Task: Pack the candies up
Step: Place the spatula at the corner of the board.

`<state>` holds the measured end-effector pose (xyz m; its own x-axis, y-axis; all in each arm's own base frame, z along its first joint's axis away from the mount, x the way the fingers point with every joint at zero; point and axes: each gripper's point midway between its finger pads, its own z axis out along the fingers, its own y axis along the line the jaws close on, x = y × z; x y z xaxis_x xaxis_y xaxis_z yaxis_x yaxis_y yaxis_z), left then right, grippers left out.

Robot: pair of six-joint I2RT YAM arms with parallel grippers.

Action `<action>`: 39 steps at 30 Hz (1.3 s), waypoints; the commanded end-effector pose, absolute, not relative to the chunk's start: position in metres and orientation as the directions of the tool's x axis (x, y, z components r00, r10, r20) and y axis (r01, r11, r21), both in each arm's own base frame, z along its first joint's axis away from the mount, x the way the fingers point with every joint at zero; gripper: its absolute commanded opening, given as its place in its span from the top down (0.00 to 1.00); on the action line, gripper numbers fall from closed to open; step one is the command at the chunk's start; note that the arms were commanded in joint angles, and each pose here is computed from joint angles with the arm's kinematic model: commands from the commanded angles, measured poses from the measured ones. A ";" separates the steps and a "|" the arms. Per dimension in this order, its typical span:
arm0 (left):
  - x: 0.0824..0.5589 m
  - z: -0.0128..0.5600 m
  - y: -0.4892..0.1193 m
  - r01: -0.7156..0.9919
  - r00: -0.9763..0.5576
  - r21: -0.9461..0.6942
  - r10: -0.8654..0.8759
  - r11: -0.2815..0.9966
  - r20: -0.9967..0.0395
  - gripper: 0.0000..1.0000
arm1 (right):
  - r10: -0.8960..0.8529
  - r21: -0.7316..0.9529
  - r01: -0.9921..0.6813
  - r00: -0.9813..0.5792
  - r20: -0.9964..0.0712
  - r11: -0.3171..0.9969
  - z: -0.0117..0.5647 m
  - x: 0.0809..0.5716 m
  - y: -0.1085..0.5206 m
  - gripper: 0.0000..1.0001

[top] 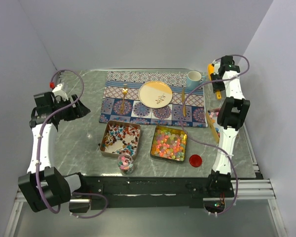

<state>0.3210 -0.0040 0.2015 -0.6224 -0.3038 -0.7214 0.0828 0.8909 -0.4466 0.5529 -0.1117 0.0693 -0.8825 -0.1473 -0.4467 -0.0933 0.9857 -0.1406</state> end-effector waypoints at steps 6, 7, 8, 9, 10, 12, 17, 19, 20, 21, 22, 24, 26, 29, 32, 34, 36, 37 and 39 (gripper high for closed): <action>0.341 0.195 0.018 0.076 -0.654 -0.341 -0.211 0.937 -0.726 0.25 | -0.175 -0.190 -0.092 -0.859 -0.482 0.977 0.047 0.572 -0.125 1.00; 0.345 0.192 0.020 0.071 -0.661 -0.344 -0.215 0.936 -0.719 0.25 | -0.171 -0.186 -0.092 -0.865 -0.472 0.978 0.042 0.570 -0.125 1.00; 0.349 0.192 0.022 0.067 -0.657 -0.340 -0.215 0.938 -0.722 0.25 | -0.166 -0.184 -0.088 -0.866 -0.472 0.979 0.041 0.570 -0.126 1.00; 0.351 0.192 0.023 0.064 -0.658 -0.340 -0.216 0.938 -0.721 0.25 | -0.162 -0.180 -0.087 -0.872 -0.462 0.980 0.036 0.567 -0.126 1.00; 0.354 0.193 0.025 0.064 -0.655 -0.334 -0.213 0.940 -0.725 0.24 | -0.159 -0.176 -0.086 -0.876 -0.455 0.981 0.031 0.566 -0.126 1.00; 0.355 0.192 0.026 0.066 -0.663 -0.325 -0.202 0.943 -0.721 0.24 | -0.154 -0.170 -0.087 -0.886 -0.437 0.982 0.023 0.562 -0.127 1.00; 0.359 0.196 0.025 0.075 -0.668 -0.336 -0.203 0.939 -0.716 0.24 | -0.134 -0.182 -0.060 -0.896 -0.423 0.981 0.017 0.559 -0.135 0.72; 0.362 0.200 0.024 0.091 -0.660 -0.340 -0.199 0.936 -0.725 0.24 | -0.139 -0.170 -0.071 -0.892 -0.430 0.983 0.022 0.558 -0.133 0.46; 0.364 0.201 0.023 0.095 -0.656 -0.341 -0.198 0.935 -0.728 0.23 | -0.139 -0.171 -0.071 -0.894 -0.427 0.983 0.023 0.556 -0.133 0.40; 0.365 0.204 0.024 0.099 -0.648 -0.339 -0.198 0.935 -0.735 0.23 | -0.136 -0.174 -0.064 -0.885 -0.446 0.983 0.035 0.557 -0.134 0.37; 0.367 0.207 0.022 0.112 -0.641 -0.346 -0.199 0.931 -0.741 0.23 | -0.131 -0.174 -0.057 -0.881 -0.454 0.983 0.041 0.557 -0.134 0.32; 0.367 0.208 0.017 0.130 -0.636 -0.363 -0.203 0.923 -0.744 0.23 | -0.139 -0.162 -0.068 -0.867 -0.479 0.984 0.061 0.555 -0.130 0.29; 0.368 0.212 0.010 0.166 -0.629 -0.387 -0.205 0.907 -0.750 0.23 | -0.143 -0.165 -0.070 -0.860 -0.489 0.984 0.077 0.551 -0.128 0.27; 0.365 0.215 -0.001 0.207 -0.614 -0.427 -0.224 0.880 -0.757 0.22 | -0.147 -0.172 -0.066 -0.841 -0.520 0.983 0.117 0.534 -0.125 0.26; 0.356 0.222 -0.009 0.242 -0.562 -0.429 -0.235 0.870 -0.793 0.21 | -0.176 -0.184 -0.087 -0.814 -0.553 0.979 0.163 0.507 -0.116 0.25; 0.344 0.228 -0.017 0.275 -0.524 -0.422 -0.233 0.864 -0.819 0.20 | -0.230 -0.186 -0.146 -0.770 -0.595 0.972 0.201 0.484 -0.104 0.24; 0.332 0.238 -0.028 0.334 -0.466 -0.415 -0.234 0.846 -0.853 0.19 | -0.308 -0.172 -0.258 -0.729 -0.611 0.951 0.217 0.449 -0.083 0.24; 0.327 0.242 -0.032 0.357 -0.450 -0.414 -0.234 0.838 -0.862 0.19 | -0.342 -0.160 -0.313 -0.707 -0.619 0.936 0.219 0.435 -0.073 0.23; 0.317 0.248 -0.045 0.397 -0.438 -0.412 -0.226 0.820 -0.870 0.17 | -0.489 -0.178 -0.492 -0.627 -0.606 0.852 0.215 0.387 -0.047 0.22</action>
